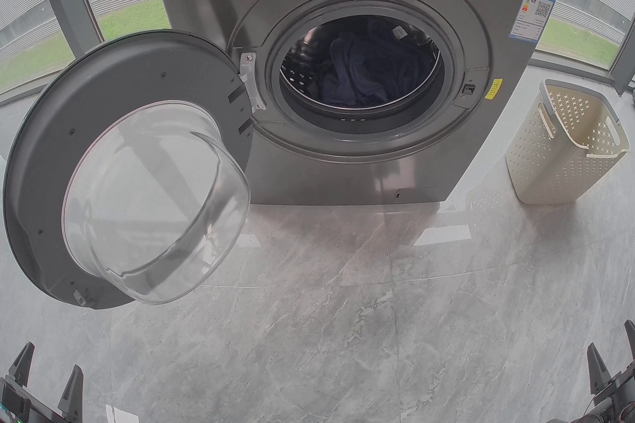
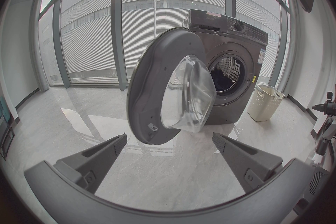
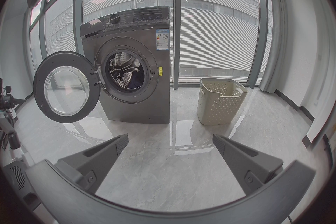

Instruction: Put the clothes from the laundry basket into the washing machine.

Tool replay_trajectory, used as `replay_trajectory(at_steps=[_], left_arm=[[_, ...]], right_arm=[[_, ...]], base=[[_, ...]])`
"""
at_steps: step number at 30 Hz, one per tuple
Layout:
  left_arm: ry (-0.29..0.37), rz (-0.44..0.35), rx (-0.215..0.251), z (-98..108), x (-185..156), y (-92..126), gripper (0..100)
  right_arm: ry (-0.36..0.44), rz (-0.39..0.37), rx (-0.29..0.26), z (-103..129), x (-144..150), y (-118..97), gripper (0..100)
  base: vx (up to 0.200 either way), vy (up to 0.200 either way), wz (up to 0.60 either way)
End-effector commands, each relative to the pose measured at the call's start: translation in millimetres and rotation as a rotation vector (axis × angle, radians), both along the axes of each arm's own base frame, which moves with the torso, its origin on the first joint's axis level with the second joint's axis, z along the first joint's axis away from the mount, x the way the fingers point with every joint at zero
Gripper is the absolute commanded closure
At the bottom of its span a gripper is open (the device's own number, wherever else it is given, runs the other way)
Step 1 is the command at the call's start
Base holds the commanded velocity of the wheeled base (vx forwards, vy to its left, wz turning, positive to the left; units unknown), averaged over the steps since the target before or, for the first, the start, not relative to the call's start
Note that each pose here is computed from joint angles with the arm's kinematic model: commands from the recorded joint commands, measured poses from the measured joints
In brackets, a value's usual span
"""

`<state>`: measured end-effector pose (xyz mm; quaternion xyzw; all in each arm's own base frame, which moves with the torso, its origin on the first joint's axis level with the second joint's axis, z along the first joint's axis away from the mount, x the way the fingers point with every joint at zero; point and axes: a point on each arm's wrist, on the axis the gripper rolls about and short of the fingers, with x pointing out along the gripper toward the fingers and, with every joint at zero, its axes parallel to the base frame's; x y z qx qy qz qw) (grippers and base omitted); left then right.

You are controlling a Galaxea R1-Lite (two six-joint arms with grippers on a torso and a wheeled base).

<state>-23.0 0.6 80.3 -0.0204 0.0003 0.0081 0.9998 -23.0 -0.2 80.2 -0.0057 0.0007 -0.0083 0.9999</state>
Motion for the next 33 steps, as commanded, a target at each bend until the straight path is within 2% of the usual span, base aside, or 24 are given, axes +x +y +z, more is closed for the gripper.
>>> replay_trajectory(at_steps=[1, 8, 22, 33], left_arm=[[0.005, 0.001, -0.001, -4.8, 0.3, 0.0, 0], [0.005, 0.001, 0.001, -4.8, 0.3, 0.0, 0], [0.005, 0.001, 0.001, -4.8, 0.3, 0.0, 0], [0.005, 0.001, 0.003, -4.8, 0.3, 0.0, 0]], right_arm=[[0.009, 0.0, -0.001, -4.6, 0.7, 0.0, 0], [0.009, 0.001, -0.001, -4.6, 0.7, 0.1, 0], [0.009, 0.001, -0.001, -4.6, 0.7, 0.1, 0], [0.009, 0.001, -0.001, -4.6, 0.7, 0.1, 0]], base=[[0.0, 0.2, 0.0], [0.0, 0.2, 0.0], [0.0, 0.0, 0.0], [0.0, 0.2, 0.0]])
